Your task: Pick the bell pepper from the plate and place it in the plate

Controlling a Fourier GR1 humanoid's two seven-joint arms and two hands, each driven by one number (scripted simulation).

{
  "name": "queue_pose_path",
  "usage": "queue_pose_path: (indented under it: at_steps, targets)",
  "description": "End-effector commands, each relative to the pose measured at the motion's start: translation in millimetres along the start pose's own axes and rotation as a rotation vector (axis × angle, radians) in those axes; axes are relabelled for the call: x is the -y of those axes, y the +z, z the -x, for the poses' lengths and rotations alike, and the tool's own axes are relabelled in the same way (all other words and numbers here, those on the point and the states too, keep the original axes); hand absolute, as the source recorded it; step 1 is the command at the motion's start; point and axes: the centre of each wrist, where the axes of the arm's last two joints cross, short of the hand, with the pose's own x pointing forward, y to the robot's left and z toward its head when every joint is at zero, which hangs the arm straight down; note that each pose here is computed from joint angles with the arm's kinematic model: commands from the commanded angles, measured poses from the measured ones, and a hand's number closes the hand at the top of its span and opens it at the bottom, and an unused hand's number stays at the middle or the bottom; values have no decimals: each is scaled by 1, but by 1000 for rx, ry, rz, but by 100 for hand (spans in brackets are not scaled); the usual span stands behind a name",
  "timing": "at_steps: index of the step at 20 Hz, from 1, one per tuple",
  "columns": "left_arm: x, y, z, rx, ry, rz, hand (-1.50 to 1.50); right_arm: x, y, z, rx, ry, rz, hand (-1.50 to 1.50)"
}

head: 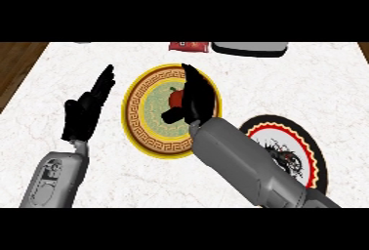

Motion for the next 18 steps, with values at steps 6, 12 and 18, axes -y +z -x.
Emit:
queue_pose_path:
  at_steps: [6, 12, 18]
  targets:
    - [-13, 11, 12, -43, -1, -42, 0, 6, 10, 3, -25, -400, 247, -150]
    - [-13, 20, 31, -77, -3, -93, 0, 6, 31, 45, -59, -445, 306, -150]
    - [-16, 16, 6, -53, -10, -112, 0, 62, 54, 102, -64, -463, 320, -150]
